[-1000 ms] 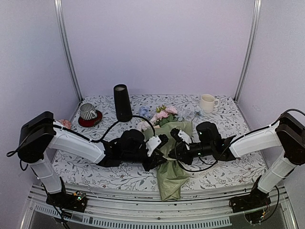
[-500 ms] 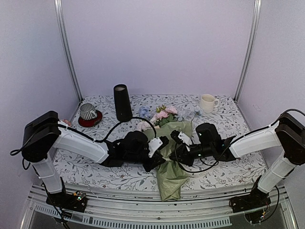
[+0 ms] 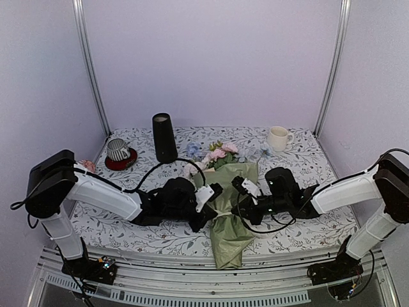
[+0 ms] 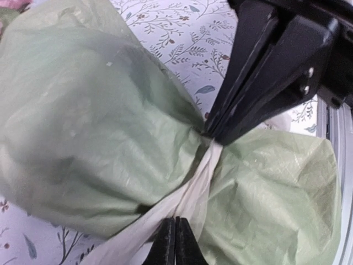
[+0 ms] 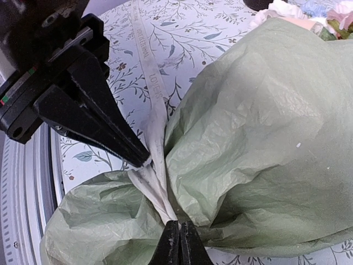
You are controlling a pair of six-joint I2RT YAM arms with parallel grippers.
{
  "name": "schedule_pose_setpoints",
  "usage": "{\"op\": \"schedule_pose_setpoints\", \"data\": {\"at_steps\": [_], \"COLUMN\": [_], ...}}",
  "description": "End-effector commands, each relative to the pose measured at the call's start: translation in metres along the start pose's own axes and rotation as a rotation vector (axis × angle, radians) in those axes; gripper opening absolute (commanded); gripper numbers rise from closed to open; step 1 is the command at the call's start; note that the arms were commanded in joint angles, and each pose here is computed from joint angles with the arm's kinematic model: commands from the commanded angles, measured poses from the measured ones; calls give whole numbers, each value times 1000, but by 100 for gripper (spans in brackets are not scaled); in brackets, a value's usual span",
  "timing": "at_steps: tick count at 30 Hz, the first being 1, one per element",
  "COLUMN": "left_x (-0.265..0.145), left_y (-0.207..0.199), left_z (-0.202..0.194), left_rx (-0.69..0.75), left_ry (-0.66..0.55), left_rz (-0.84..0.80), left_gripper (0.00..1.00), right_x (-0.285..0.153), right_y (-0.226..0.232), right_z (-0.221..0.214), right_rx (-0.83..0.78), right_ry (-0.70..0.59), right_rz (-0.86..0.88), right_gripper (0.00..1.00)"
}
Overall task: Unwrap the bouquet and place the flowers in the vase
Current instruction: Untie the half-tied ribbon from the folded wrapping paper.
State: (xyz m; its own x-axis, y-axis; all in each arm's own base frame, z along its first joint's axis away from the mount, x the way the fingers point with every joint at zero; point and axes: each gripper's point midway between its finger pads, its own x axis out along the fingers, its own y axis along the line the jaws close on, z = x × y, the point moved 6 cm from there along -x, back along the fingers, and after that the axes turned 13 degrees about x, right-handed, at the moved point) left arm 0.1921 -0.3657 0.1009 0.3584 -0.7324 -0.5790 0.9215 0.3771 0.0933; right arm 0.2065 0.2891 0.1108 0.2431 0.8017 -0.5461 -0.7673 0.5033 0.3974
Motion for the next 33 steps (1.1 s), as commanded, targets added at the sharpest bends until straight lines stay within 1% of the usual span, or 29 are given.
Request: {"op": "schedule_pose_setpoints", "data": {"at_steps": [1,8,15,19,26,33], "left_x": [-14,-25,-24,-18,-5,-2], "left_y": [1,1,-6,-9,-12,-12], "left_z": [-1,-8,4,13,18,19], "left_rx": [-28,-51,-31,-14,11,20], "left_ry": [-12,-27,-63,-72,-49,-38], "left_rz": [42,54,10,1,-3,1], "left_gripper": [3,4,18,22,23,24], "right_x": [-9,-10,-9,-9,-18,-28], "right_y": [-2,-4,-1,1,4,5], "right_z": [1,-4,-2,0,5,10], "right_rx": [32,64,54,51,36,17], "right_ry": [-41,-29,-28,-35,-80,-133], "right_rz": [-49,-65,-32,-23,-25,-45], "right_gripper": [3,6,9,9,11,12]}}
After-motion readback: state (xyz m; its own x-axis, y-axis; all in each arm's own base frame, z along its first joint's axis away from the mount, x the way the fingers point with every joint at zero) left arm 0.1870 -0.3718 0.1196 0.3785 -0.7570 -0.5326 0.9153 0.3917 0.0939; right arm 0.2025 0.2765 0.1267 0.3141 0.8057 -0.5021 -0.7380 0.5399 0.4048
